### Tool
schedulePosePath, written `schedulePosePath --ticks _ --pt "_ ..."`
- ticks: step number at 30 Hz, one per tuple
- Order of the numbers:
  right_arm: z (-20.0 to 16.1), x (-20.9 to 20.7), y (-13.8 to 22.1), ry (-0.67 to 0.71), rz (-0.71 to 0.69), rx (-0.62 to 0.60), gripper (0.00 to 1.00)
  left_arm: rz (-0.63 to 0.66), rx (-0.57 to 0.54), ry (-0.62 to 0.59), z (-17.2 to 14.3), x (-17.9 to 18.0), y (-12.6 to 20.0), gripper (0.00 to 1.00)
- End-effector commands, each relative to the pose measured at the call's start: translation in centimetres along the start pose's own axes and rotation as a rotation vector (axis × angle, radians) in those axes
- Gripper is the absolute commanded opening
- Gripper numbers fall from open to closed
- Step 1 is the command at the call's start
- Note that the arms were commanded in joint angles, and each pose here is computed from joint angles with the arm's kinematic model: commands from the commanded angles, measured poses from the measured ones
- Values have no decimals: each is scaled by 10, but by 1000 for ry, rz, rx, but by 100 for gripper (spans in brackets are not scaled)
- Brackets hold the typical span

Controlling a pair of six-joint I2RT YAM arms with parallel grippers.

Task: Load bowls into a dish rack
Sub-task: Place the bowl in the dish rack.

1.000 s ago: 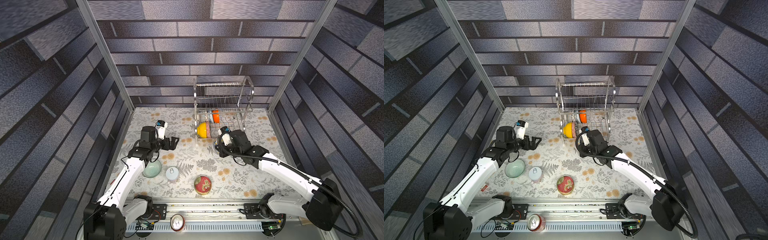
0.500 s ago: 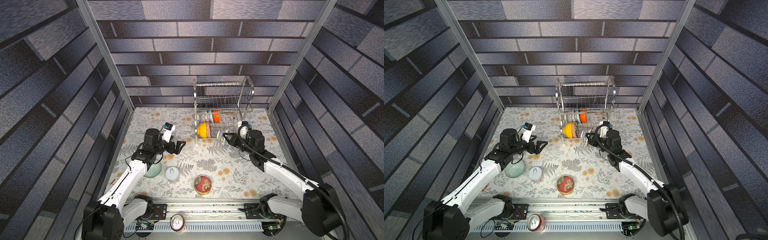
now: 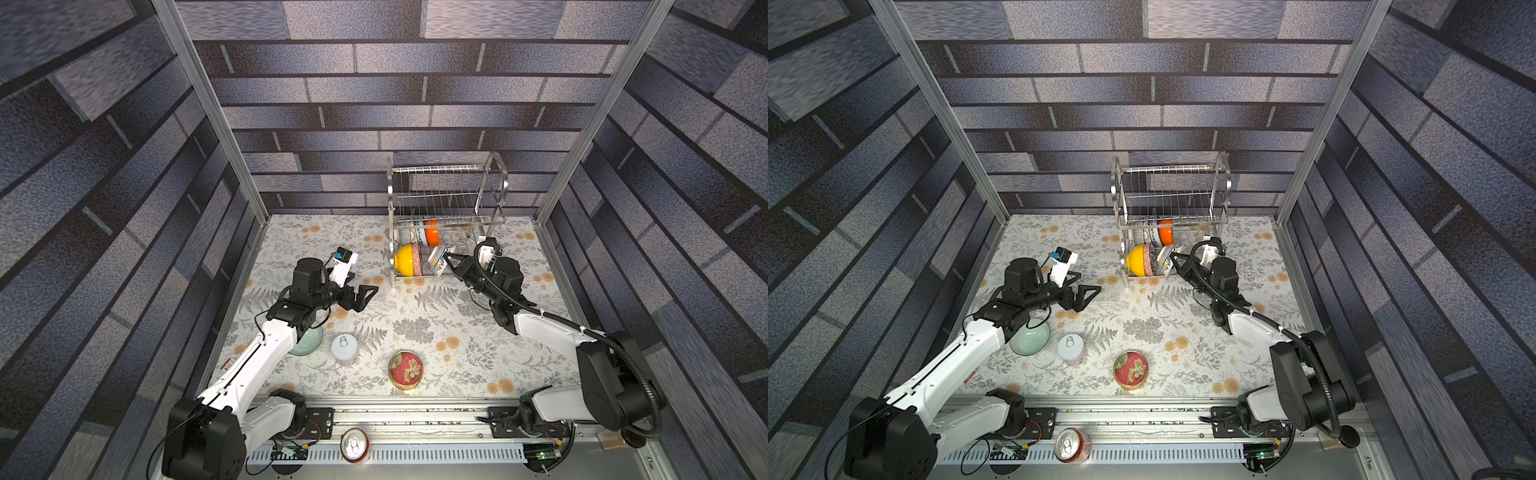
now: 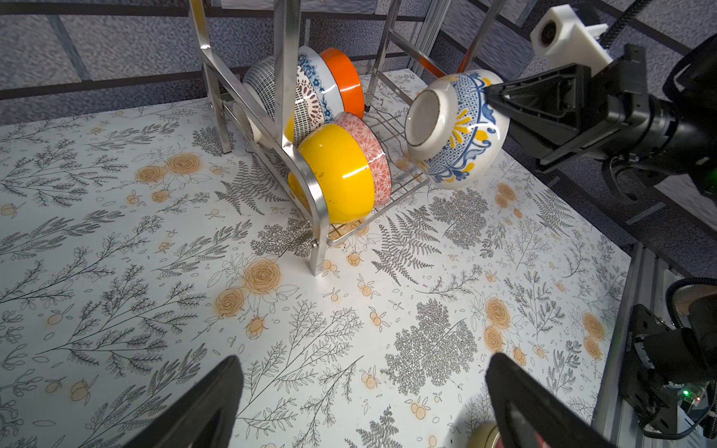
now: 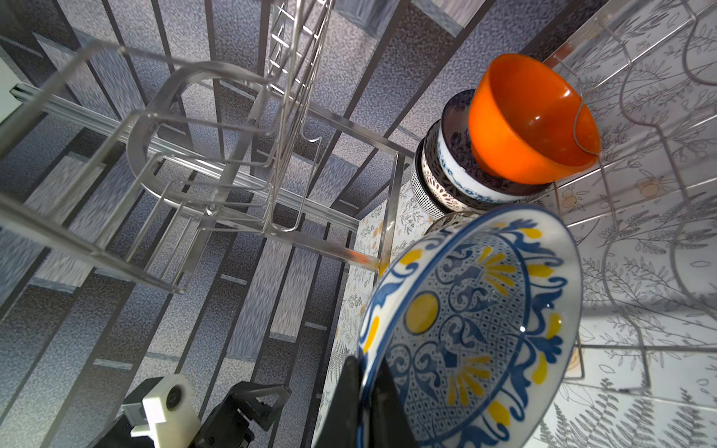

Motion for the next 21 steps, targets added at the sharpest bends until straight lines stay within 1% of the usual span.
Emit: schedulePosePath --ticks 1,10,21 --pt "15 31 -1 31 146 -44 2 -24 -4 -29 -2 -3 -3 100" --pt "27 20 -17 -2 168 -30 2 -16 12 -30 -6 2 -5 100" --pt "27 7 -39 -14 173 61 2 -2 23 -21 -9 7 -5 100"
Point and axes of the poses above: each gripper's point midway between its finger pads, its own y axis back along the fingers, its own x axis along the line the jaws close on, z = x × y, the point moved 5 cm from there along y, back along the fingers, and after that the axes turned 15 degrees about -y, right-handed, at the moved point
